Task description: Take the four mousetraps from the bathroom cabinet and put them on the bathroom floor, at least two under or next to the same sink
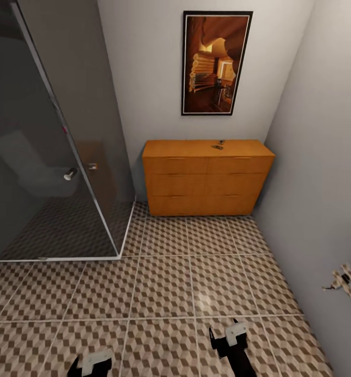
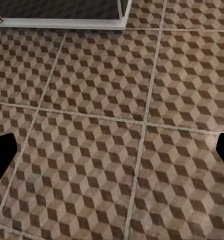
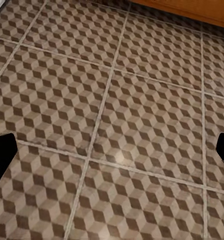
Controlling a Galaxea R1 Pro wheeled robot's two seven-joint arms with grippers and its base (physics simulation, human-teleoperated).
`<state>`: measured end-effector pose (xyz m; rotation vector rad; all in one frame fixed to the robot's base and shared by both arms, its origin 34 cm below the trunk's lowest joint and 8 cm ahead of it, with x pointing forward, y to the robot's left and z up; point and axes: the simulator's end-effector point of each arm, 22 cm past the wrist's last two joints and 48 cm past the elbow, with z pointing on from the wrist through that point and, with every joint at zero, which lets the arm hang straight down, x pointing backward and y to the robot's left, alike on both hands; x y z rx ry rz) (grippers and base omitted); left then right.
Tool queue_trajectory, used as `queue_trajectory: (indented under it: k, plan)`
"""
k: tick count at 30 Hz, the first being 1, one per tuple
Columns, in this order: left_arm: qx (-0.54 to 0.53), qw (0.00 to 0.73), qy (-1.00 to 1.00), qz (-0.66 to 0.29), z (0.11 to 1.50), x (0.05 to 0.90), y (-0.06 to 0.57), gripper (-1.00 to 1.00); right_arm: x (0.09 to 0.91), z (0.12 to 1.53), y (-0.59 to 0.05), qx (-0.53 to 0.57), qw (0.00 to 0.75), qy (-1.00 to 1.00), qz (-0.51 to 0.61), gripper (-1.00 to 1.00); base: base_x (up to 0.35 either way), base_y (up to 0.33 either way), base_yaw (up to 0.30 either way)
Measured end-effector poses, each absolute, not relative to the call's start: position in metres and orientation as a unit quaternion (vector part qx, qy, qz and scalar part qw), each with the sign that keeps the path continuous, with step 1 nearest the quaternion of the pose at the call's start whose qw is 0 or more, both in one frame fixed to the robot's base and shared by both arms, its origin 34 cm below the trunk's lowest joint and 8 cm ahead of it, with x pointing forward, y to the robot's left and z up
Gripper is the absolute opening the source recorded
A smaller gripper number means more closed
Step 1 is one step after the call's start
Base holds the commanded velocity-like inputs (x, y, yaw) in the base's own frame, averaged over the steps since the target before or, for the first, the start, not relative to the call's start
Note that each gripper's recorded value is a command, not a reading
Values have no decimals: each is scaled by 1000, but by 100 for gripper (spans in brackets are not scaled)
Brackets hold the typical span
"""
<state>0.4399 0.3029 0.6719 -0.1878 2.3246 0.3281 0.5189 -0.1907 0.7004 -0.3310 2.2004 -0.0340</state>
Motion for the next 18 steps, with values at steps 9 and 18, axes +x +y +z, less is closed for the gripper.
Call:
queue_trajectory:
  k: [9, 18]
  plan:
    - [-74, 383, 912, 129, 672, 440, 303, 100, 519, 701, -191, -133, 442, 887, -14, 100, 203, -141, -3]
    - [-74, 383, 912, 129, 672, 440, 303, 100, 519, 701, -191, -133, 443, 887, -14, 100, 204, -189, 0]
